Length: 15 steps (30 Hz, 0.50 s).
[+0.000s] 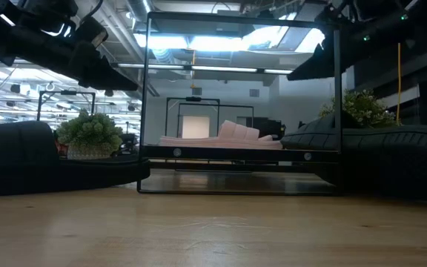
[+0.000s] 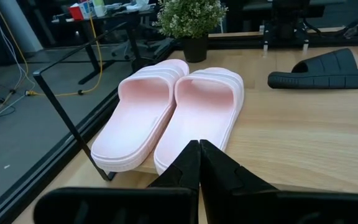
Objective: Pick and place slides into the shelf
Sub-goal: Put the right black slides on the shelf
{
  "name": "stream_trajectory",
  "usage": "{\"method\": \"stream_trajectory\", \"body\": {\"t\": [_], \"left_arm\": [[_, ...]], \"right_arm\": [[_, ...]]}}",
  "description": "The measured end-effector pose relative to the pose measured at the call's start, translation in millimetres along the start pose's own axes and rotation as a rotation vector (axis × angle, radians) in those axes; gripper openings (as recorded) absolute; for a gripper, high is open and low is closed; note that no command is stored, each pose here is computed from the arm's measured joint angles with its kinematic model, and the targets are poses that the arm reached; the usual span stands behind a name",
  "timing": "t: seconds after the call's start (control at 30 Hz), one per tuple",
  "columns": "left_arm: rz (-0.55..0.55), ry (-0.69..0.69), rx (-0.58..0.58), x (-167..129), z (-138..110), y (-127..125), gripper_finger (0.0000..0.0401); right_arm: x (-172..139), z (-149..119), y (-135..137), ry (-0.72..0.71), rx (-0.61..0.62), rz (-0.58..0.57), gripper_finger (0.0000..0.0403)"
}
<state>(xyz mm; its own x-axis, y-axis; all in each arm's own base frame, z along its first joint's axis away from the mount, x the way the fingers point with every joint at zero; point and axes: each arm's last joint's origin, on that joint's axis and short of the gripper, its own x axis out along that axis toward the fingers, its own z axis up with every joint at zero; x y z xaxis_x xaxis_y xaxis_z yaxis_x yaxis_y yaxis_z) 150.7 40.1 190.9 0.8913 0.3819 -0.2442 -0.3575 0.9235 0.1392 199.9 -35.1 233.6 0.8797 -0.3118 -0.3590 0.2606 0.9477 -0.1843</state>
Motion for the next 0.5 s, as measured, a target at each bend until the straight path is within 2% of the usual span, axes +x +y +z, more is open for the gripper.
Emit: {"method": "stream_trajectory", "body": {"t": [0.2, 0.5], "left_arm": [[0.002, -0.021, -0.005, 0.0, 2.0, 0.2, 0.0000], [-0.004, -0.058, 0.000, -0.1, 5.6, 0.3, 0.0000]], "right_arm": [[-0.5, -4.6, 5.0, 0.042, 0.104, 0.149, 0.0005], [2.6, -5.8, 6.0, 0.014, 0.090, 0.152, 0.0003]]}}
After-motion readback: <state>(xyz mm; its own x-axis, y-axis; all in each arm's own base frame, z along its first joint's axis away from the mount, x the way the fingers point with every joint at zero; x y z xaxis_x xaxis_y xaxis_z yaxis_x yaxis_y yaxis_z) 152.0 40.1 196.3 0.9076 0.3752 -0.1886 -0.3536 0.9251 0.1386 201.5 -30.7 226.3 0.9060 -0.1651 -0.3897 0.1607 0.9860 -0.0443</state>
